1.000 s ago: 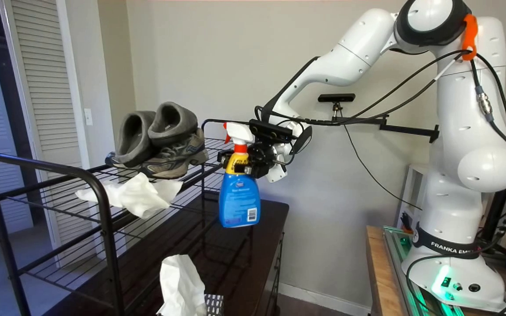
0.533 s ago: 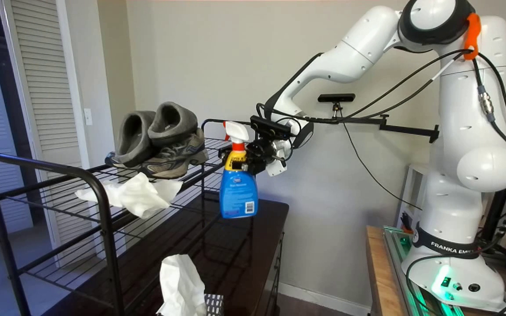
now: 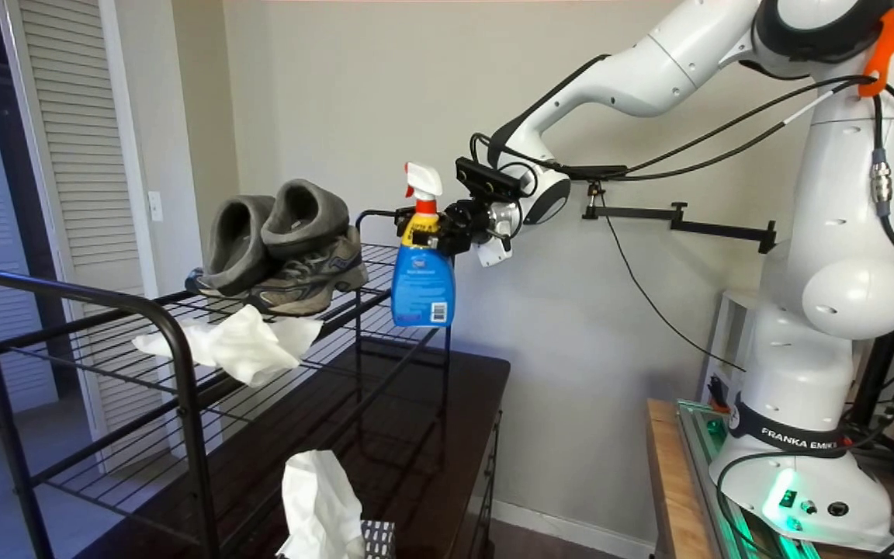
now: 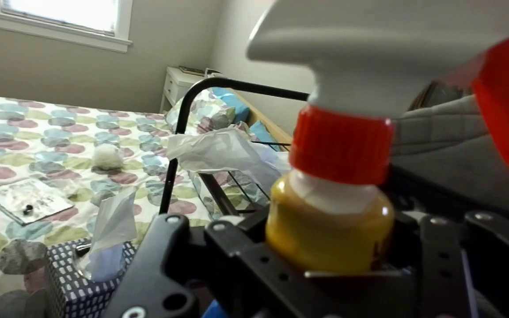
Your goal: Put the blue bottle on the rack
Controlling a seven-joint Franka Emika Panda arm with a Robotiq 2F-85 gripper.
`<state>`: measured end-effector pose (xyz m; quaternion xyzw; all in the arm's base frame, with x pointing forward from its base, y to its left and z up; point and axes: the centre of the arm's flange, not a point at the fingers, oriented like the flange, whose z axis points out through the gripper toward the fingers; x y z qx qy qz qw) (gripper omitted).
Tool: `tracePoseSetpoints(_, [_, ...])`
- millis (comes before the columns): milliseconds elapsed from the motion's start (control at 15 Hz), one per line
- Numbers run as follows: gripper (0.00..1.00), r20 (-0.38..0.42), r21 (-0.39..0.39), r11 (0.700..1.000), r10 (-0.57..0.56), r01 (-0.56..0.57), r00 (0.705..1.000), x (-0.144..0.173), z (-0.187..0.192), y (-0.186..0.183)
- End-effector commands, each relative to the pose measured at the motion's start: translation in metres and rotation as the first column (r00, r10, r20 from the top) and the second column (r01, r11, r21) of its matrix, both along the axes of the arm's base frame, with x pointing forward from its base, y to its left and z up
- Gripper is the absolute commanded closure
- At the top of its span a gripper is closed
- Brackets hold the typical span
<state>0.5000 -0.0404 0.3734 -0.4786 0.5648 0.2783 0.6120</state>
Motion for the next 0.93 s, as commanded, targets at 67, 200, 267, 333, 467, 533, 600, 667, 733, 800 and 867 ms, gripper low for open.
tracePoseSetpoints(67, [0.91, 0.042, 0.089, 0.99, -0.112, 0.108, 0.993, -0.001, 0.054, -0.021])
tracePoseSetpoints(200, [0.91, 0.066, 0.152, 0.975, -0.174, 0.162, 0.983, 0.008, 0.068, -0.029])
tracePoseSetpoints(267, [0.91, 0.066, 0.182, 0.966, -0.201, 0.186, 0.977, 0.013, 0.076, -0.033])
tracePoseSetpoints(333, [0.91, 0.074, 0.211, 0.954, -0.232, 0.212, 0.97, 0.018, 0.085, -0.038])
tracePoseSetpoints(467, [0.91, 0.051, 0.172, 0.966, -0.205, 0.193, 0.978, 0.01, 0.055, -0.038])
tracePoseSetpoints(533, [0.66, 0.058, 0.174, 0.965, -0.211, 0.198, 0.976, 0.012, 0.058, -0.04])
tracePoseSetpoints(600, [0.66, 0.049, 0.168, 0.965, -0.211, 0.2, 0.976, 0.011, 0.053, -0.04])
tracePoseSetpoints(667, [0.66, 0.036, 0.166, 0.965, -0.21, 0.202, 0.977, 0.01, 0.046, -0.039])
tracePoseSetpoints(733, [0.91, 0.025, 0.165, 0.965, -0.209, 0.203, 0.977, 0.009, 0.039, -0.038])
tracePoseSetpoints(800, [0.91, 0.023, 0.151, 0.965, -0.219, 0.213, 0.975, 0.011, 0.036, -0.039])
tracePoseSetpoints(867, [0.91, 0.038, 0.16, 0.96, -0.24, 0.231, 0.97, 0.016, 0.042, -0.041])
